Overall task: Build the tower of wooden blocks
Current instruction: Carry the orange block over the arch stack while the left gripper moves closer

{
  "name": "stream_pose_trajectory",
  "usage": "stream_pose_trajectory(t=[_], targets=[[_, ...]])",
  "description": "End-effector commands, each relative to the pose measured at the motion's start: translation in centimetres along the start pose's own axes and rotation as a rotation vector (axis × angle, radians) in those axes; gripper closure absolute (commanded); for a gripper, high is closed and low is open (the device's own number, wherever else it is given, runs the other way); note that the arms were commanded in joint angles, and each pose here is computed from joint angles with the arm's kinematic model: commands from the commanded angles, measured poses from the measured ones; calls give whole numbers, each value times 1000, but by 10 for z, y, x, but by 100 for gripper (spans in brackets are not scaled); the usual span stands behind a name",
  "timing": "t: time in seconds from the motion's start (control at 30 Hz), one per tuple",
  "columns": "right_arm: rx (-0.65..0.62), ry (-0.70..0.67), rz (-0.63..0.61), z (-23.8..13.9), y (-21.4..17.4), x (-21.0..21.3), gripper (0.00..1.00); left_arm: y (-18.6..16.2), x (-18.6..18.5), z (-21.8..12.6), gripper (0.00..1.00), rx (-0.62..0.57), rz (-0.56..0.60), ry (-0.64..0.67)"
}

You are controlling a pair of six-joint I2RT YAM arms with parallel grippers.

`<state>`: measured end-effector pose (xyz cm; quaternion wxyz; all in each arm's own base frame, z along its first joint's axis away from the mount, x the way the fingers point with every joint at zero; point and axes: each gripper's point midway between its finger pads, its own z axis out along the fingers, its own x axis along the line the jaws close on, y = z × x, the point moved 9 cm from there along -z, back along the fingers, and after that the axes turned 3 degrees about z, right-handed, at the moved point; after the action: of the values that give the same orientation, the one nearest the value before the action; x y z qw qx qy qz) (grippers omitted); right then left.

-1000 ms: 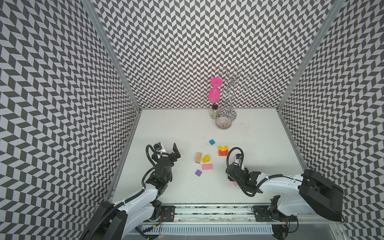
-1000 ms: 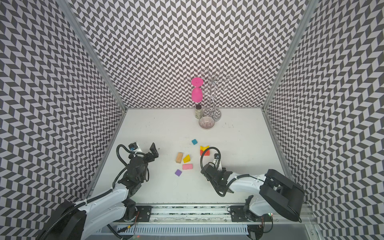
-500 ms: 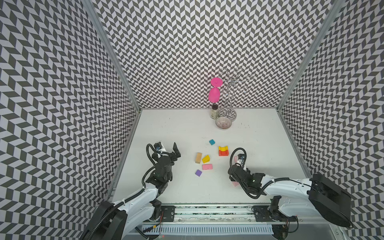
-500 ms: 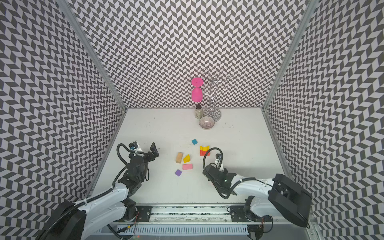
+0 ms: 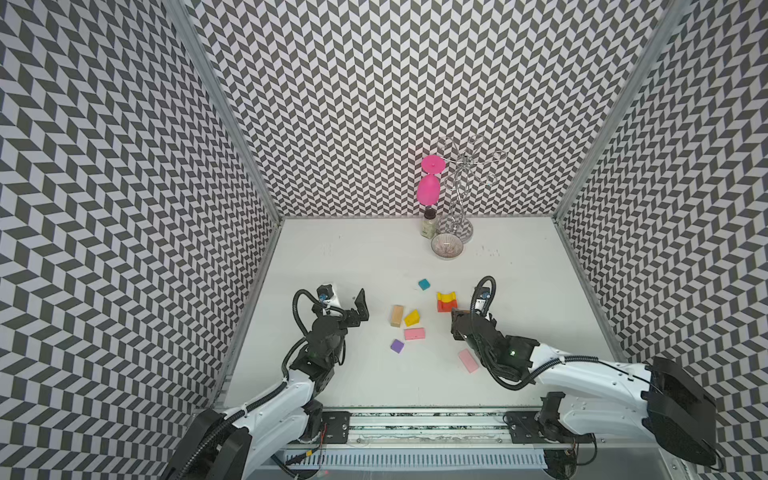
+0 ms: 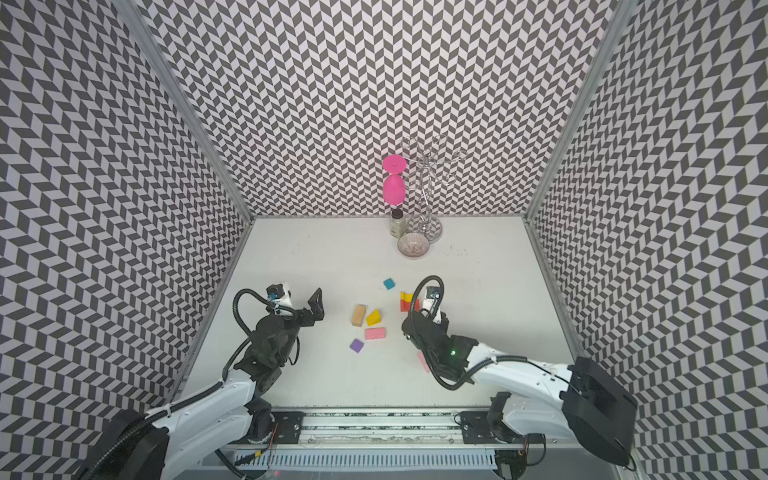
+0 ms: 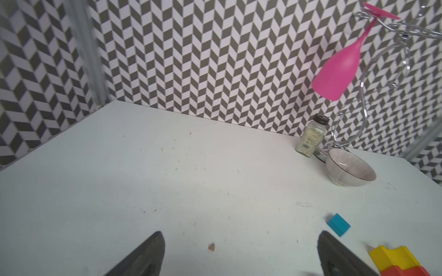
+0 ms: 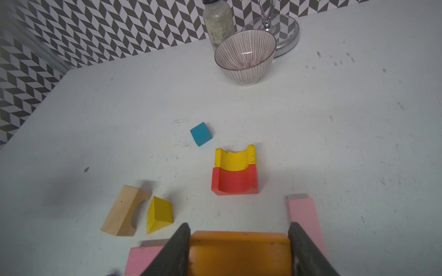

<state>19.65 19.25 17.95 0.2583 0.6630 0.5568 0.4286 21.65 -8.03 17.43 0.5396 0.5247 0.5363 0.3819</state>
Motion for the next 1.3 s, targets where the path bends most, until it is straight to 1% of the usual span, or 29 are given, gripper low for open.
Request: stream_pose_trajectory(t=[0.0,0.07,0.13,0.3,0.5,0.73,0.97,1.1,1.27], targets=[[-30,7,-26,14,15,15,55,4,-15,-1,0,-17,51,-184],[-14,13,-42,24,17,21,56,2,-22,0,0,-5,72,-259],[-4,17,-53,33,21,28,56,1,-27,1,0,10,85,-303],[8,11,-57,47,26,40,56,-2,-34,6,0,40,109,-360],[47,-34,-64,70,25,39,56,-7,-44,9,0,62,148,-412],[63,-90,-68,93,25,34,56,-12,-54,18,0,103,193,-381],[141,-116,-106,112,18,35,56,-13,-55,17,0,101,198,-371],[156,-138,-117,118,14,29,55,-13,-55,18,0,106,199,-368],[162,-126,-96,121,16,23,55,-14,-56,20,0,115,201,-358]])
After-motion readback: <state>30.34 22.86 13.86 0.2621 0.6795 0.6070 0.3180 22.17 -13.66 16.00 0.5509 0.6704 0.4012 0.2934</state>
